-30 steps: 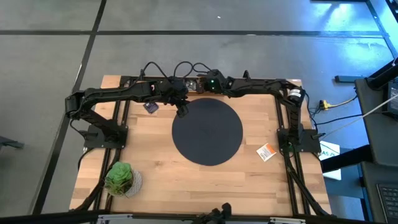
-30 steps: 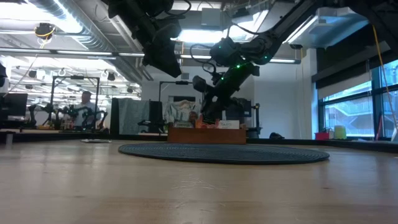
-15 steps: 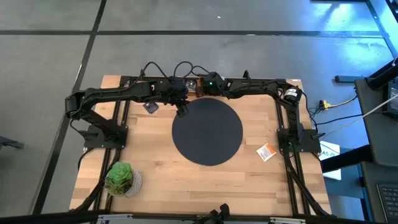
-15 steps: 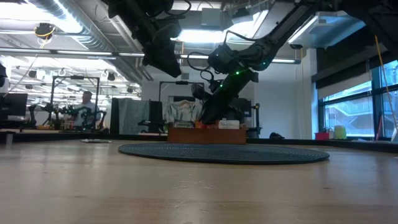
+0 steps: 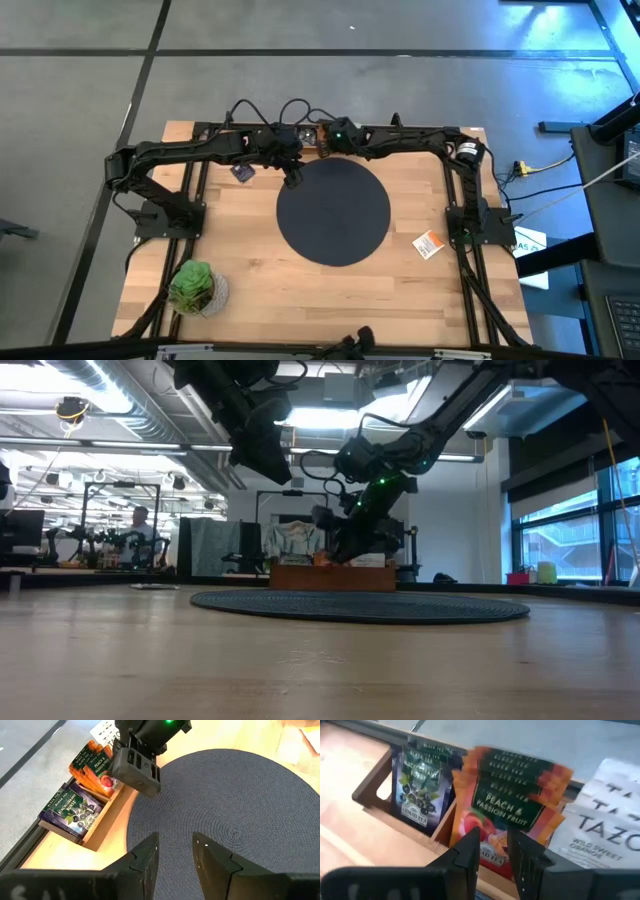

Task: Pick & Place Tea
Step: Put the orange tea bag into the middle section of the wooden organizer, then put the purple tea bag into the left section of the wooden organizer

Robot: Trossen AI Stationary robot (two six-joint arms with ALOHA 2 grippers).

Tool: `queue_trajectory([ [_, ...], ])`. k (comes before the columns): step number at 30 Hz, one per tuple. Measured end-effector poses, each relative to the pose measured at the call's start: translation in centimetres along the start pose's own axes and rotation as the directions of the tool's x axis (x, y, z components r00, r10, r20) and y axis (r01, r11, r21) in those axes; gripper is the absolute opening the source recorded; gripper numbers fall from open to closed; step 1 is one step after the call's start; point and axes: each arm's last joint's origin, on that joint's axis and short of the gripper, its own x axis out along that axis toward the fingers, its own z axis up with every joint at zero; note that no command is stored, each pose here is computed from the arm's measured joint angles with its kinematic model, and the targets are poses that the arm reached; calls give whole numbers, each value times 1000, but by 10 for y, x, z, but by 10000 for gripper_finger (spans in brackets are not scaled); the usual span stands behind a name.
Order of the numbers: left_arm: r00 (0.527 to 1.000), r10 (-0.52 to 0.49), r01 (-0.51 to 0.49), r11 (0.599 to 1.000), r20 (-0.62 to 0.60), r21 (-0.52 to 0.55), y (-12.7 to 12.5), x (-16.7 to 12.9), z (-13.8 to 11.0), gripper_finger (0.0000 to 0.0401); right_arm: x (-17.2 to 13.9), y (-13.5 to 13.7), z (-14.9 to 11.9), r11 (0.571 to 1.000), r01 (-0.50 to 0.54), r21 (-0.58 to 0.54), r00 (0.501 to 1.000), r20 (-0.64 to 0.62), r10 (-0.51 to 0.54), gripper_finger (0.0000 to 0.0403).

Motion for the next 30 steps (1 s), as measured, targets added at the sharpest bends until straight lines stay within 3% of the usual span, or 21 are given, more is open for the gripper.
queue_trajectory([
  [9,1000,0,0,1000,0,-1,0,0,0,115,14,5,-12,995,-100,-24,993,-73,98,100],
  [17,1000,0,0,1000,1,-1,0,0,0,116,0,5,-7,996,-47,-82,998,-45,43,100],
  [24,1000,2,-2,1000,1,11,0,0,0,116,-41,8,23,995,-81,-66,996,25,83,100],
  [30,1000,27,-27,1000,3,1,1,0,0,116,-113,5,56,990,-116,-76,988,92,123,100],
])
